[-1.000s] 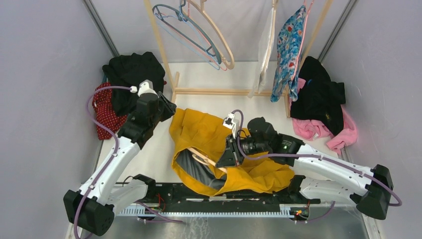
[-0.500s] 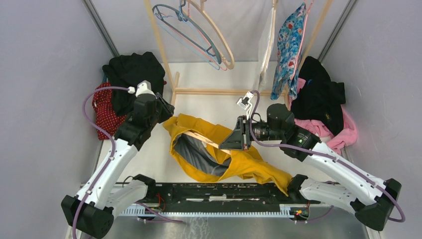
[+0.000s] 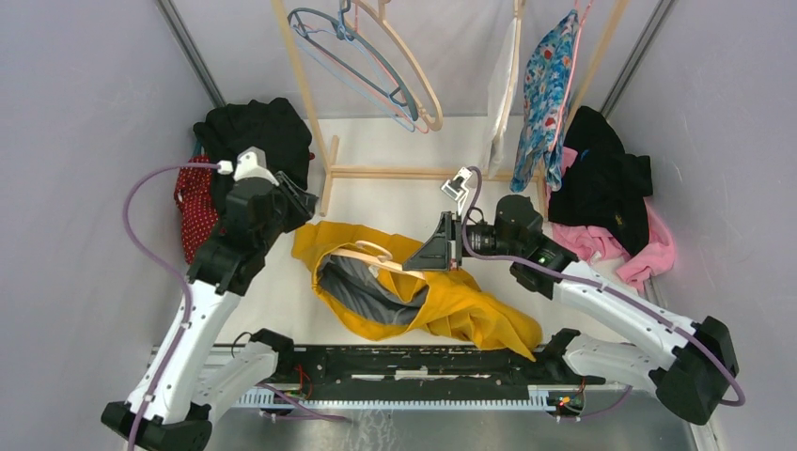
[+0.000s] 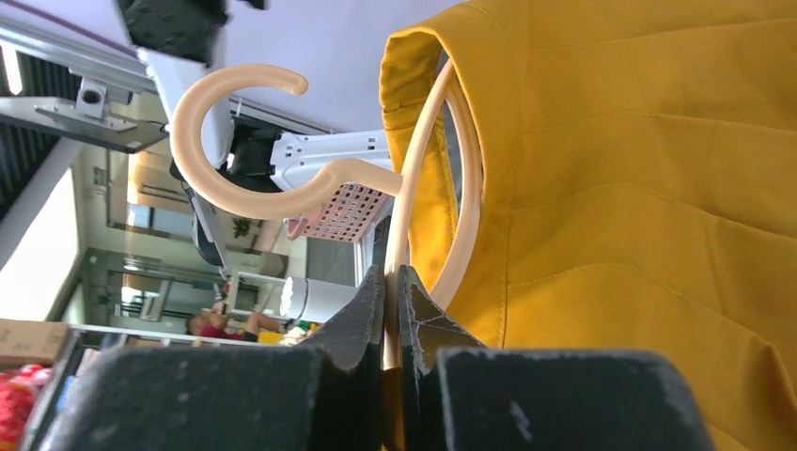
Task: Place the skirt on the hanger
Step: Hang the skirt on the hanger.
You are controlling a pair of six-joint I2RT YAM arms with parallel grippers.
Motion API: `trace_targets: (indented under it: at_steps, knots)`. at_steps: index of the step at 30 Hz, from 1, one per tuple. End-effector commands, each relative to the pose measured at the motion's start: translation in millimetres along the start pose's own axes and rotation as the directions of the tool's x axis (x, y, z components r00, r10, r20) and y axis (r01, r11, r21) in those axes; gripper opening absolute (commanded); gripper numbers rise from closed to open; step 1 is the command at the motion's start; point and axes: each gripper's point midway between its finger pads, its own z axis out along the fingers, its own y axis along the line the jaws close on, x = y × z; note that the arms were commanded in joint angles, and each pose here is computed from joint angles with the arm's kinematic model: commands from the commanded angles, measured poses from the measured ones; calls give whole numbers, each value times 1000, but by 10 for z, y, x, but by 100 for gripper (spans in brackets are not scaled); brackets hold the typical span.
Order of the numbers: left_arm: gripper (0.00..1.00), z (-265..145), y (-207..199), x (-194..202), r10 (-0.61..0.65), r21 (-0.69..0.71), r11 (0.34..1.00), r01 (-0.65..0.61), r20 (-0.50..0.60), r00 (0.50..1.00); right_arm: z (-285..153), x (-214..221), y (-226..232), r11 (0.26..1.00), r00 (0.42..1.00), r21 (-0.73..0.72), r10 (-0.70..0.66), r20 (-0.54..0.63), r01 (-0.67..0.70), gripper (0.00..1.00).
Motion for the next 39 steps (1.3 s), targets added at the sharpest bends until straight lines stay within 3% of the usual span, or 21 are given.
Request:
trace_targets:
  at_steps: [1, 7, 11, 18, 28, 39]
  knots:
    - [38, -381, -121, -434, 55, 21, 998, -57, 95, 994, -5, -211, 383, 978, 995, -192, -66, 71, 78, 1]
    - [31, -777, -358, -501, 39, 156, 987, -50, 75, 996, 18, -278, 342, 976, 996, -209, -40, 82, 57, 1]
    - [25, -1009, -469, -337, 23, 271, 962, -27, 17, 1000, 20, -305, 307, 978, 996, -204, -36, 86, 53, 1]
    - [22, -1166, -637, 65, 26, 441, 897, 31, -123, 992, 30, -326, 255, 978, 995, -203, -28, 92, 46, 1]
    - [29, -1276, -908, 345, 13, 616, 773, 148, -249, 968, 51, -385, 242, 979, 994, -198, -25, 104, 46, 1]
    - [34, -1311, -944, 406, 48, 650, 746, 141, -264, 963, 117, -493, 158, 983, 993, -181, -17, 120, 39, 1]
